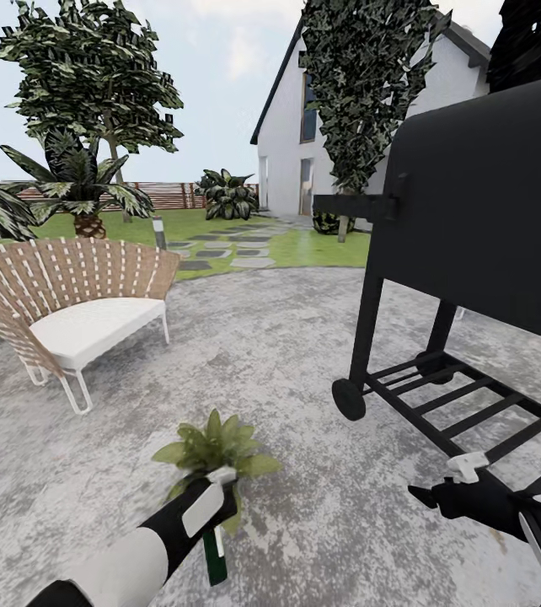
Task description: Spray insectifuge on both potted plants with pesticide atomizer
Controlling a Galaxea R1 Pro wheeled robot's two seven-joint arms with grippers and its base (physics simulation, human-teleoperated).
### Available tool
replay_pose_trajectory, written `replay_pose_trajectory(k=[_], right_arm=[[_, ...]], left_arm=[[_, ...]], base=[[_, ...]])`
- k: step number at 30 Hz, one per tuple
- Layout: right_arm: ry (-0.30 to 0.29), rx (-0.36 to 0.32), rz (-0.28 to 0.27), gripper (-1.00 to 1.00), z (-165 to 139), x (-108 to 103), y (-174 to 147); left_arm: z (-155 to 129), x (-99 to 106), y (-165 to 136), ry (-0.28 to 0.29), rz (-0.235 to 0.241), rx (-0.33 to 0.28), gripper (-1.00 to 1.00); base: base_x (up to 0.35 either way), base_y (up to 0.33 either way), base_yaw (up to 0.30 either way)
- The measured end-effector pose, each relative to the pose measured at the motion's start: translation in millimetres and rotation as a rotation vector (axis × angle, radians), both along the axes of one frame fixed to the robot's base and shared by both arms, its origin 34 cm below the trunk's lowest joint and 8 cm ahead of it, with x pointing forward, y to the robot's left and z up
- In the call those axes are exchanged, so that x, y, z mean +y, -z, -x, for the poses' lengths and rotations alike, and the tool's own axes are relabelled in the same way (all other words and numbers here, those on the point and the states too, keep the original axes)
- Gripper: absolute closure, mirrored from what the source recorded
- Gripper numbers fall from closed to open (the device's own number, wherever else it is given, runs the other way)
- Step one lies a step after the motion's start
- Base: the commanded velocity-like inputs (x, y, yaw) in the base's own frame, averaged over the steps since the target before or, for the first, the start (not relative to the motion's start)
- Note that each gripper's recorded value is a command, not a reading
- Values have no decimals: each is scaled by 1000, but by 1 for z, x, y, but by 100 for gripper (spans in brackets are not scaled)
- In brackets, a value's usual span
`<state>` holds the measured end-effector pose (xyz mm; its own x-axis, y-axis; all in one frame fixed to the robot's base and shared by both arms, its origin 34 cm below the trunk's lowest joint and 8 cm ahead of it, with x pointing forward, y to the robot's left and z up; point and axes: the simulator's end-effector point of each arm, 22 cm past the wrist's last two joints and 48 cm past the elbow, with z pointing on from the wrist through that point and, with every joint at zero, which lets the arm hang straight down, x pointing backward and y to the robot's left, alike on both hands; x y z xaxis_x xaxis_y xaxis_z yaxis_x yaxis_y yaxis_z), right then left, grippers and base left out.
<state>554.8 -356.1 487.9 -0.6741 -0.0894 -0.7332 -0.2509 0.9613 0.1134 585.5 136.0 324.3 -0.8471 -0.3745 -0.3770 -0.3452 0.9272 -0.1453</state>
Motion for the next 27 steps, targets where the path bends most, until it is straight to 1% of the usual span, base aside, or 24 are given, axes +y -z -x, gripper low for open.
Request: replay_pose_trajectory(k=[1, 2, 3, 4, 5, 6, 7, 8, 9, 10, 11, 12, 13, 18, 20, 22, 25, 26, 27], right_arm=[[-6, -3, 1, -100, 0, 2, 0], [-7, -4, 1, -100, 0, 2, 0], [-14, -17, 5, -100, -2, 3, -1], [-19, -28, 7, -100, -3, 4, -3], [-44, -32, -9, -100, -4, 22, 0], [-55, -31, -21, -100, -4, 33, 2], [-69, -26, -31, -100, -4, 48, 6], [-36, -26, 0, -100, -9, 64, 16], [1, -26, 30, -100, -11, 59, 18], [16, -20, 38, -100, -12, 57, 20], [21, -11, 21, -100, -11, 65, 22], [16, -8, -38, -100, -11, 100, 24], [16, -9, -42, -100, -12, 104, 24], [16, -12, -43, -100, -12, 105, 24], [-1, -11, -33, -100, -12, 116, 26], [-8, -12, -24, -100, -12, 120, 26], [-26, -11, -19, -100, -11, 128, 27], [-31, -10, -18, -100, -11, 130, 28], [-29, -10, -6, -100, -11, 131, 29]], left_arm=[[7, -6, 10, -1, -20, -75, 100], [11, -12, 13, 3, -18, -91, 100], [16, -25, 17, 21, 14, -108, 100], [17, -31, 17, 33, 34, -117, 100], [23, -38, 22, 44, 64, -121, 100], [35, -38, 31, 30, 67, -120, 100], [41, -37, 35, 25, 65, -123, 100], [42, -43, 34, 47, 61, -136, 100], [30, -65, 16, 93, 90, -182, 100], [28, -69, 12, 95, 98, -188, 100], [25, -72, 8, 96, 109, -195, 100], [22, -74, 4, 89, 111, -203, 100], [23, -73, 4, 86, 110, -201, 100], [23, -70, 4, 81, 96, -196, 100], [21, -68, 3, 74, 89, -195, 100], [20, -66, 3, 67, 83, -193, 100], [23, -53, 6, 25, 40, -172, 100], [25, -49, 8, 6, 37, -163, 100], [20, -44, 7, -50, 55, -186, 100]], base=[[0, 0, 0], [0, 0, 0], [0, 0, 0], [0, -229, 0], [0, -309, 0], [0, -326, 0], [25, -336, 0], [85, -337, 78], [88, -337, 162], [90, -337, 198], [92, -337, 114], [93, -337, 102], [95, -337, 91], [118, -323, 74], [225, -252, 14], [252, -230, 4], [262, -220, 1], [74, -50, 0], [30, -20, 0]])
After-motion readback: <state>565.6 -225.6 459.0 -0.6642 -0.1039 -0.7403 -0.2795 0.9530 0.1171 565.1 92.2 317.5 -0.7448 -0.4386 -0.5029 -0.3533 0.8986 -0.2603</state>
